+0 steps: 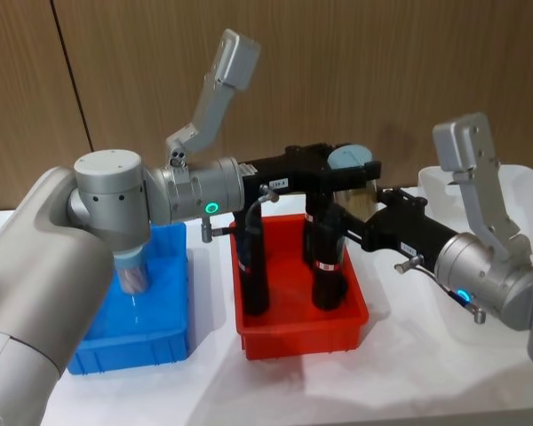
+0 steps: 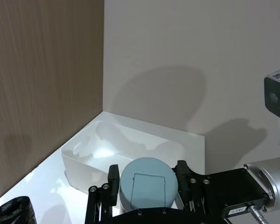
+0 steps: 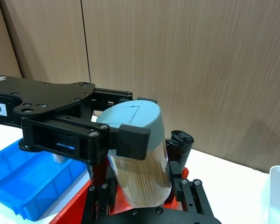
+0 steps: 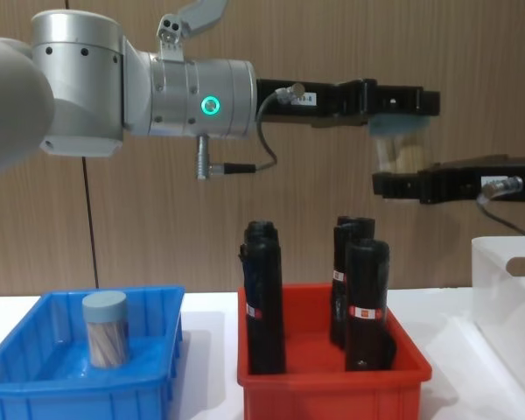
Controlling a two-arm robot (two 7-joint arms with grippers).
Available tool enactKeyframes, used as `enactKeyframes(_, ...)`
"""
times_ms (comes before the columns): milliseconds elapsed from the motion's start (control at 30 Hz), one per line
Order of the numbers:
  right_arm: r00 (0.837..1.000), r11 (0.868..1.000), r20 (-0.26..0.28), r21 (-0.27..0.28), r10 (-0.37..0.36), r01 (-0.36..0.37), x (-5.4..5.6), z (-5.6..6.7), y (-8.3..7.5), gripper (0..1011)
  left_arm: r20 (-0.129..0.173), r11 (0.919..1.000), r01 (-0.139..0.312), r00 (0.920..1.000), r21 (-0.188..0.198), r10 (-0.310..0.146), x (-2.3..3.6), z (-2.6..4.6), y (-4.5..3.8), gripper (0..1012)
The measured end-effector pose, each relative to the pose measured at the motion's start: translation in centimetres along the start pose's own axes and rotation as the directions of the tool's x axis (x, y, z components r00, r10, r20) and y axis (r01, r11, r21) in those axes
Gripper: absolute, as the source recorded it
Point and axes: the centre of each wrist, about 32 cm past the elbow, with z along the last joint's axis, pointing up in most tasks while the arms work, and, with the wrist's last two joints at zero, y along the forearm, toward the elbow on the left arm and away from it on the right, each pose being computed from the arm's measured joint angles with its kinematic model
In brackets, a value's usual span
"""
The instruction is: Pick the cotton swabs from the blue box and place them into the white box.
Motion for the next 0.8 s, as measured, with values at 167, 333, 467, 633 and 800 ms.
enactKeyframes(167,1.0,1.0,-0.003,0.004,0.001,-0.001,0.01,0.02,0.01,673,0.0,1.0,0.0,1.0,0.0,0.0,0.0,0.0,0.0,900)
enactKeyframes(333,1.0,1.0,-0.004,0.007,0.001,-0.001,0.01,0.06,0.0,673,0.0,1.0,0.0,1.0,0.0,0.0,0.0,0.0,-0.01,1003)
enactKeyframes(467,1.0,1.0,-0.004,0.009,0.001,-0.001,0.03,0.07,-0.01,673,0.0,1.0,0.0,1.0,0.0,0.0,0.0,0.0,-0.01,1004)
enactKeyframes(633,1.0,1.0,-0.011,0.008,-0.002,0.002,0.07,-0.07,-0.04,673,0.0,1.0,0.0,1.0,0.0,0.0,0.0,0.0,-0.01,1004)
enactKeyframes(800,1.0,1.0,-0.022,-0.004,-0.013,0.012,0.25,-0.56,-0.1,673,0.0,1.0,0.001,1.0,0.0,-0.001,0.0,0.0,-0.01,1004)
